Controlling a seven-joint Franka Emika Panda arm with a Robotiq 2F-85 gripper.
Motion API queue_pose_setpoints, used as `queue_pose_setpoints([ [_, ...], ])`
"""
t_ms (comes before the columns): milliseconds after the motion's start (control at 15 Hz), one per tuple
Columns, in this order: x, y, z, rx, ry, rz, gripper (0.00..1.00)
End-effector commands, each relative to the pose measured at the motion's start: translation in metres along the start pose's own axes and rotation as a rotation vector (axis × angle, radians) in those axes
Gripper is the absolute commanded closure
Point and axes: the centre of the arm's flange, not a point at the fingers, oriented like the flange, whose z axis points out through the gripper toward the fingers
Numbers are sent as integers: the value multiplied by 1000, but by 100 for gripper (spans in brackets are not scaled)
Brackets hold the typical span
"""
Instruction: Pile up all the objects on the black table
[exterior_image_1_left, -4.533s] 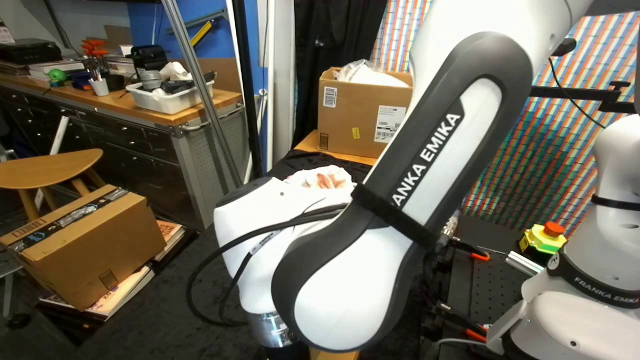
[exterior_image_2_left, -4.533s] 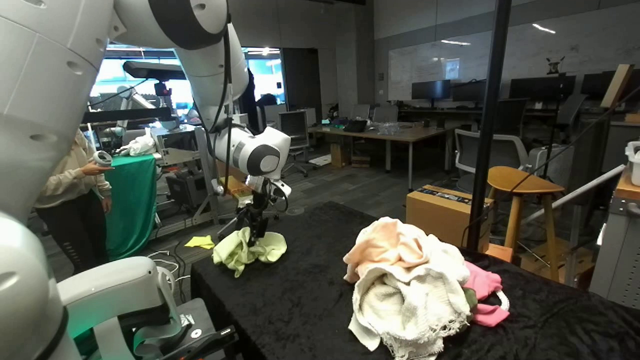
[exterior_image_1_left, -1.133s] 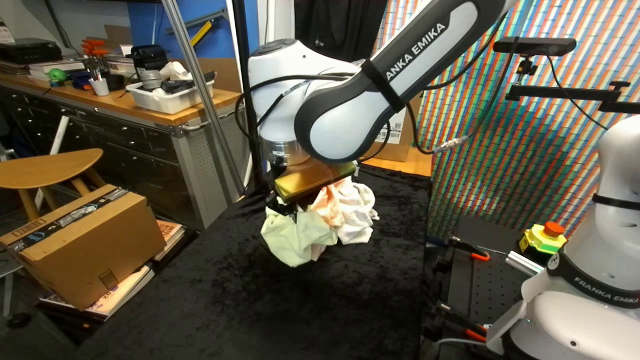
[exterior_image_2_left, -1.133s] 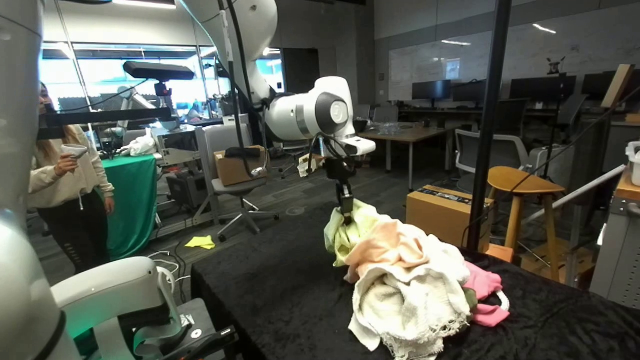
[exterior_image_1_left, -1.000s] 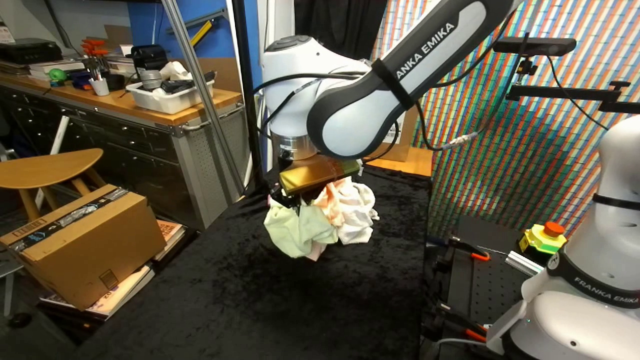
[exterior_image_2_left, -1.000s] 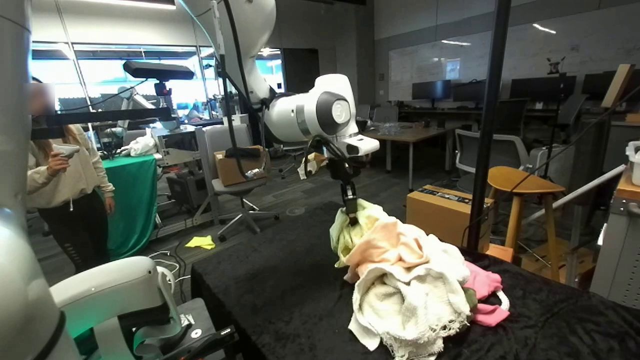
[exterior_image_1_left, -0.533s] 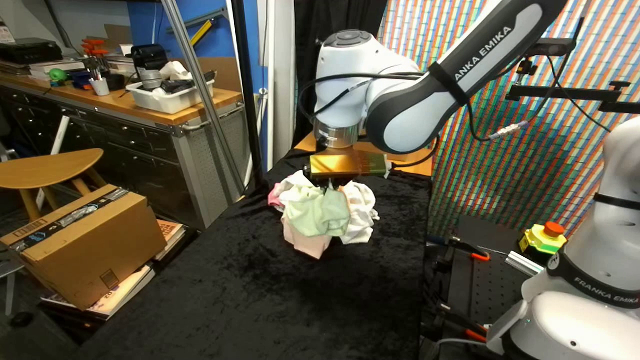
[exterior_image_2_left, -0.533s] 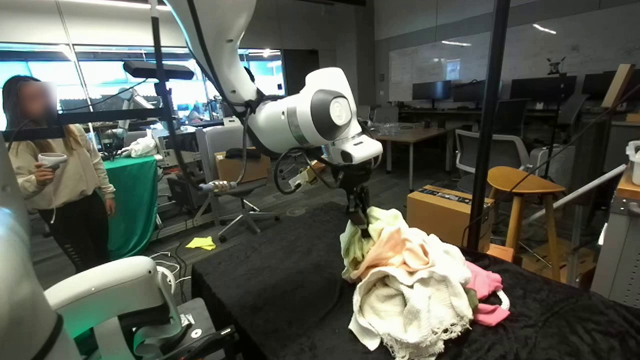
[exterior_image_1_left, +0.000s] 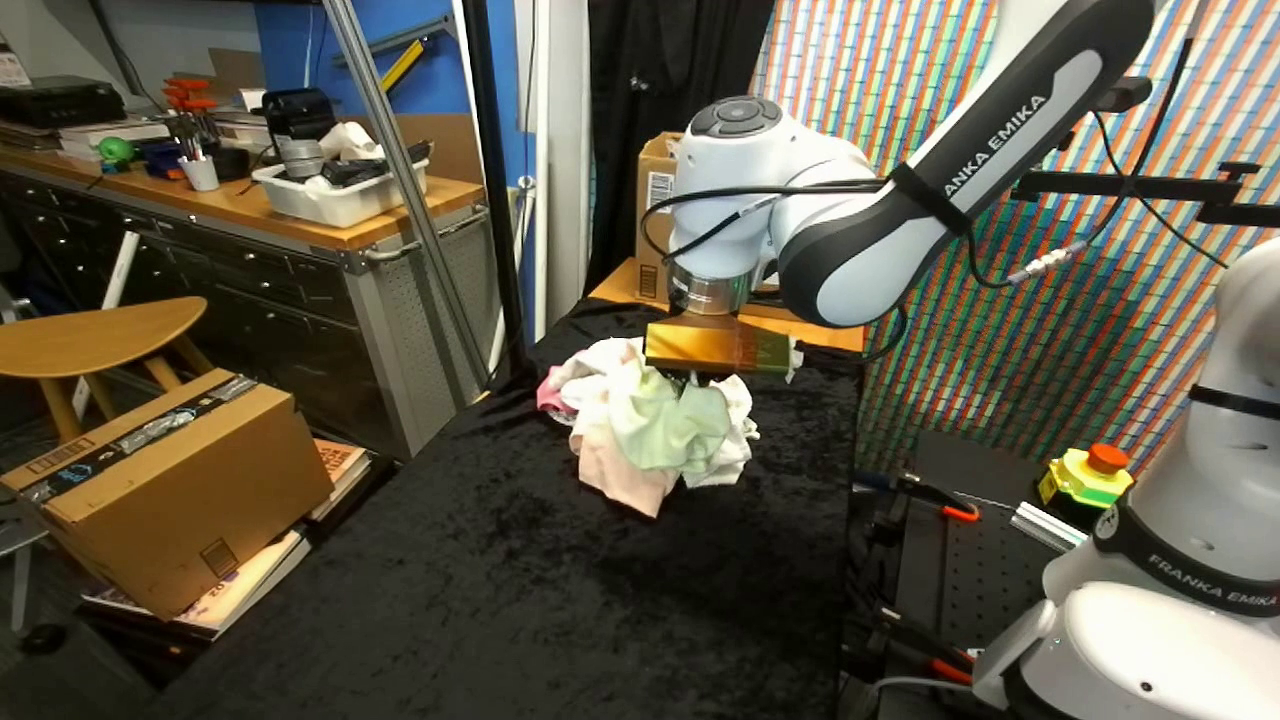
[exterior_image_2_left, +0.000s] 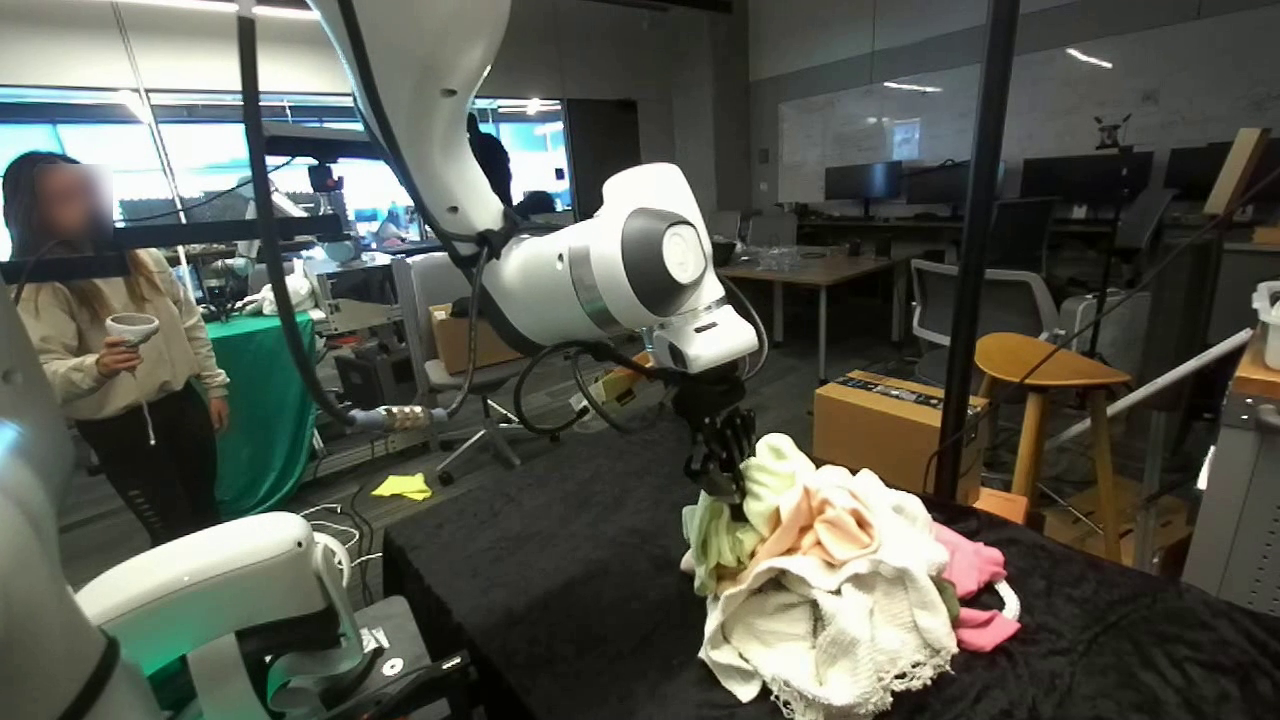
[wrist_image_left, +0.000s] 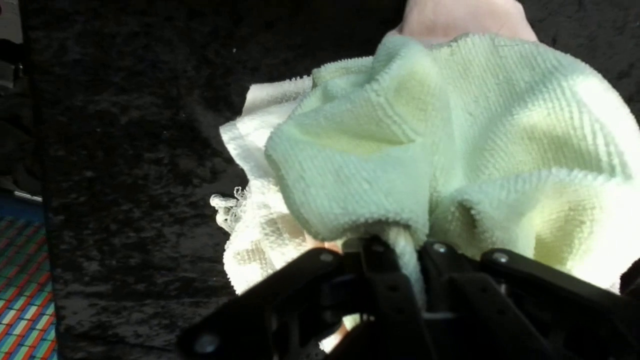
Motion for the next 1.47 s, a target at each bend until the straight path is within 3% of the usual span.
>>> queue_pose_setpoints([
  [0, -15, -3, 0, 34, 1, -32, 92],
  [200, -28, -5, -5, 36, 2, -61, 90],
  [267, -31, -4, -8, 39, 3, -67, 74],
  [333, -34, -4, -11, 38, 4, -75, 65],
  [933, -45, 13, -59, 33, 68, -133, 1],
  [1133, -55, 26, -85, 45, 66, -184, 0],
  [1400, -95, 56, -137, 69, -19, -391, 0],
])
